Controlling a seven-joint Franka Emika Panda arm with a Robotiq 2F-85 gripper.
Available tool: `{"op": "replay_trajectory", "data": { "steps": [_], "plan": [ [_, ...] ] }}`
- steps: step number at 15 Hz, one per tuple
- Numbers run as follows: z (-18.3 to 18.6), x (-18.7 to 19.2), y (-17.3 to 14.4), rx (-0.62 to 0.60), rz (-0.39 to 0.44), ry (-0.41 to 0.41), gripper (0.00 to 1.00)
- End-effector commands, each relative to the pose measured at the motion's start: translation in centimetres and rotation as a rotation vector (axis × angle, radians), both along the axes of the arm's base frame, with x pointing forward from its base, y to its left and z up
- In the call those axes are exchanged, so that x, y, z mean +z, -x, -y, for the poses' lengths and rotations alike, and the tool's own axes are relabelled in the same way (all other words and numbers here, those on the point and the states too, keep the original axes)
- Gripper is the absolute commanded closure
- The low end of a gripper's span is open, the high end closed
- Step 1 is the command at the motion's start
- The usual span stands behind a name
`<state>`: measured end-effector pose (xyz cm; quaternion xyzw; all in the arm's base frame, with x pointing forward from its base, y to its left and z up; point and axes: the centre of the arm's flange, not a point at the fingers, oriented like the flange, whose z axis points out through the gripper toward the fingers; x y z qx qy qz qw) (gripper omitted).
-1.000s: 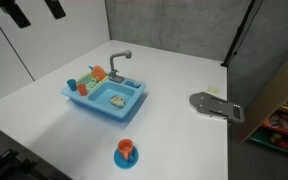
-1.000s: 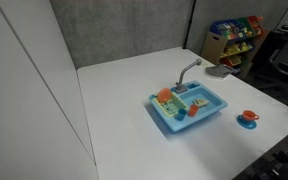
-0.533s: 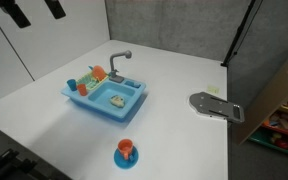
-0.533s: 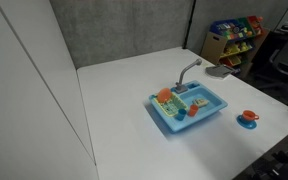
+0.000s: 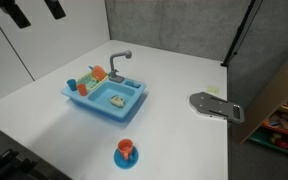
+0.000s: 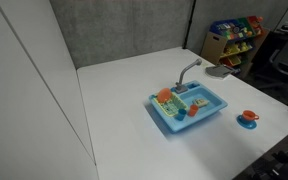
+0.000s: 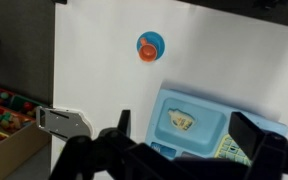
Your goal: Take the small bottle out of the sink
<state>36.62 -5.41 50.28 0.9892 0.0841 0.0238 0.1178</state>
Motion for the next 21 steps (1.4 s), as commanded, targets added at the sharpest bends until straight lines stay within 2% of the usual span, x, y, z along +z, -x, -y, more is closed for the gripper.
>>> {"op": "replay_trajectory", "data": {
  "steps": [1, 11, 19, 21],
  "plan": [
    [-0.5, 0.4, -0.8, -0.004, -0.003, -0.020, 0.00],
    [-3.9, -0.7, -5.9, -0.009, -0.050, -0.129, 0.00],
    [-4.6, -5.4, -9.3, -0.056, -0.094, -0.232, 0.00],
    [-4.8, -6.7, -9.9, -0.067, -0.084, -0.262, 0.00]
  ]
}}
